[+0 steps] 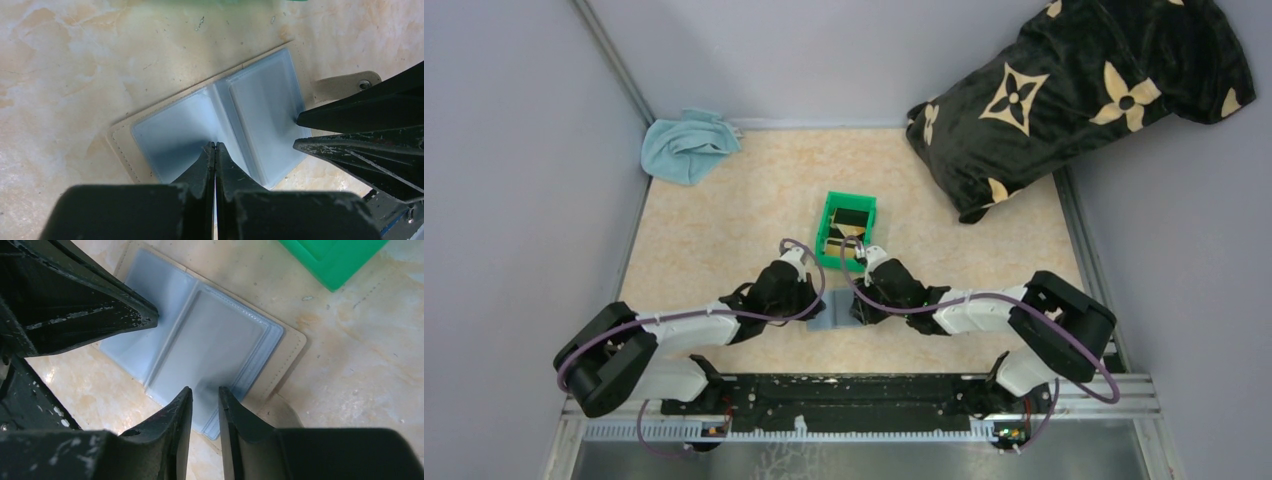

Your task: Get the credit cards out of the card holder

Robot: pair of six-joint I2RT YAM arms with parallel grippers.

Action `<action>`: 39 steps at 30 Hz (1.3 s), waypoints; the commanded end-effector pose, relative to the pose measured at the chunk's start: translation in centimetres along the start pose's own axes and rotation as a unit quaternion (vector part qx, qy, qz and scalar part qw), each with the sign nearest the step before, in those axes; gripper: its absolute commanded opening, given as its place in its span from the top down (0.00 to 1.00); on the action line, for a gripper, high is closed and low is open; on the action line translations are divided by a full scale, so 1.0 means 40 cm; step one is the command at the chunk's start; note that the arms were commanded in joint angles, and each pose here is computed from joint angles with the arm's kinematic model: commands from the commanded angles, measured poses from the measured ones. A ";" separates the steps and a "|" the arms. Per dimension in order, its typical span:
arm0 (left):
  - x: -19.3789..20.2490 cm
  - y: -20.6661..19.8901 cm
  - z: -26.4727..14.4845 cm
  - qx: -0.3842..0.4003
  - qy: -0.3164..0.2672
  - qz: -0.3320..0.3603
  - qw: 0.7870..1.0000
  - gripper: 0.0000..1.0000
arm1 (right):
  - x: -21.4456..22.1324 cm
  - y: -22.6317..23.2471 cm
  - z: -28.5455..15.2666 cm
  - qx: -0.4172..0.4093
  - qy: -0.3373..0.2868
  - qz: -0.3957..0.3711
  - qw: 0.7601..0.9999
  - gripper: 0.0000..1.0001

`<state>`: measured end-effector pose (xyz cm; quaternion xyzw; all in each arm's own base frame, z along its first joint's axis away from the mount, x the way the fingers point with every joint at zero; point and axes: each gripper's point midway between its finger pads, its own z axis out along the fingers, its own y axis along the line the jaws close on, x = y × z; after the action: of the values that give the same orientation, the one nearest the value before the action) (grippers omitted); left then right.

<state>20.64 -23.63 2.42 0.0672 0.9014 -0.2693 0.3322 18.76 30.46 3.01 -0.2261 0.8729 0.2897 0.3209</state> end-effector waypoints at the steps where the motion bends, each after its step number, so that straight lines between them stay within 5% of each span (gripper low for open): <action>1: 0.024 0.030 -0.004 -0.019 0.009 0.007 1.000 1.00 | -0.010 0.026 0.014 -0.027 -0.010 0.010 1.000 0.71; 27: 0.010 0.040 -0.034 -0.030 -0.006 0.006 1.000 1.00 | -0.074 0.191 0.029 -0.195 -0.036 0.024 0.980 0.62; 39: -0.078 0.020 -0.133 -0.019 -0.086 -0.001 0.996 1.00 | -0.136 0.233 0.073 -0.216 -0.043 0.005 0.975 0.62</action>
<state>20.42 -21.01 6.32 0.0445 0.8817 -0.2624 0.3895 17.40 38.07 6.78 -0.2576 0.8020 0.4586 0.2831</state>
